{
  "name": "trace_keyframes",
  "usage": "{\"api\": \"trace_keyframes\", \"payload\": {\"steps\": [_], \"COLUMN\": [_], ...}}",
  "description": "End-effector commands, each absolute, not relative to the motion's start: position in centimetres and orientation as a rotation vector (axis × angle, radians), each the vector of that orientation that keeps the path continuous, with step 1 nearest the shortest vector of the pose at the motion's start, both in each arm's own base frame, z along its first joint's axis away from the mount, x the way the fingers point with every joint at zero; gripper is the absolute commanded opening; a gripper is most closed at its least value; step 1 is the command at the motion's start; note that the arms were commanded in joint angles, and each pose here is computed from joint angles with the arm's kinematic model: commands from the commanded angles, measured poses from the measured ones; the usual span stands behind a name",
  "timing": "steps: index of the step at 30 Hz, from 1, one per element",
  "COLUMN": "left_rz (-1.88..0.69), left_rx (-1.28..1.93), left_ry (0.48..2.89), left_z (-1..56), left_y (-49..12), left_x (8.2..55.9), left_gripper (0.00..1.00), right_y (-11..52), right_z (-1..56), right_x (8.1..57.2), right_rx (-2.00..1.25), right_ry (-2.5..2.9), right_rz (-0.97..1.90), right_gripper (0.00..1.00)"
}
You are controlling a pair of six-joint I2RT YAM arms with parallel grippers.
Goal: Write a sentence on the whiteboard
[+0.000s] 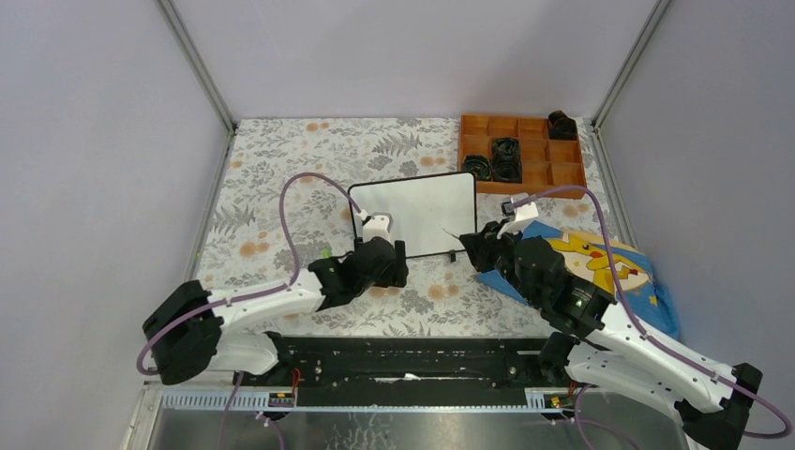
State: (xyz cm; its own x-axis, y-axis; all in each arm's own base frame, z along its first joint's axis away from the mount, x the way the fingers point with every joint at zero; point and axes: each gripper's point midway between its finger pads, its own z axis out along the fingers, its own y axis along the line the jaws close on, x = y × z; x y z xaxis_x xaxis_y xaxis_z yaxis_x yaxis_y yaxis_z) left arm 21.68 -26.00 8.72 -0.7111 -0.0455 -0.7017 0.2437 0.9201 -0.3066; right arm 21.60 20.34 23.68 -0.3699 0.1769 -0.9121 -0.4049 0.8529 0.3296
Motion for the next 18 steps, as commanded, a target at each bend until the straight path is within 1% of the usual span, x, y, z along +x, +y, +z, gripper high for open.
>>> {"api": "trace_keyframes", "payload": {"steps": [1, 6, 11, 18], "left_rz": [-0.416, -0.361, -0.254, -0.169], "left_rx": [0.079, 0.057, 0.02, 0.019], "left_ry": [2.306, 2.349, 2.363, 2.38], "left_z": [8.4, 6.8, 5.6, 4.2], "left_y": [-26.6, -27.0, -26.0, -25.5], "left_x": [23.3, 23.8, 24.3, 24.7], "left_gripper": [0.69, 0.63, 0.57, 0.51], "right_y": [19.3, 19.2, 19.4, 19.6], "right_z": [24.6, 24.7, 24.9, 24.8], "right_x": [21.9, 21.9, 21.9, 21.9], "right_rx": [-0.131, -0.128, -0.13, -0.135], "right_ry": [1.825, 1.823, 1.817, 1.818], "right_rz": [0.589, 0.588, 0.597, 0.602], "right_gripper": [0.0, 0.0, 0.0, 0.0]}}
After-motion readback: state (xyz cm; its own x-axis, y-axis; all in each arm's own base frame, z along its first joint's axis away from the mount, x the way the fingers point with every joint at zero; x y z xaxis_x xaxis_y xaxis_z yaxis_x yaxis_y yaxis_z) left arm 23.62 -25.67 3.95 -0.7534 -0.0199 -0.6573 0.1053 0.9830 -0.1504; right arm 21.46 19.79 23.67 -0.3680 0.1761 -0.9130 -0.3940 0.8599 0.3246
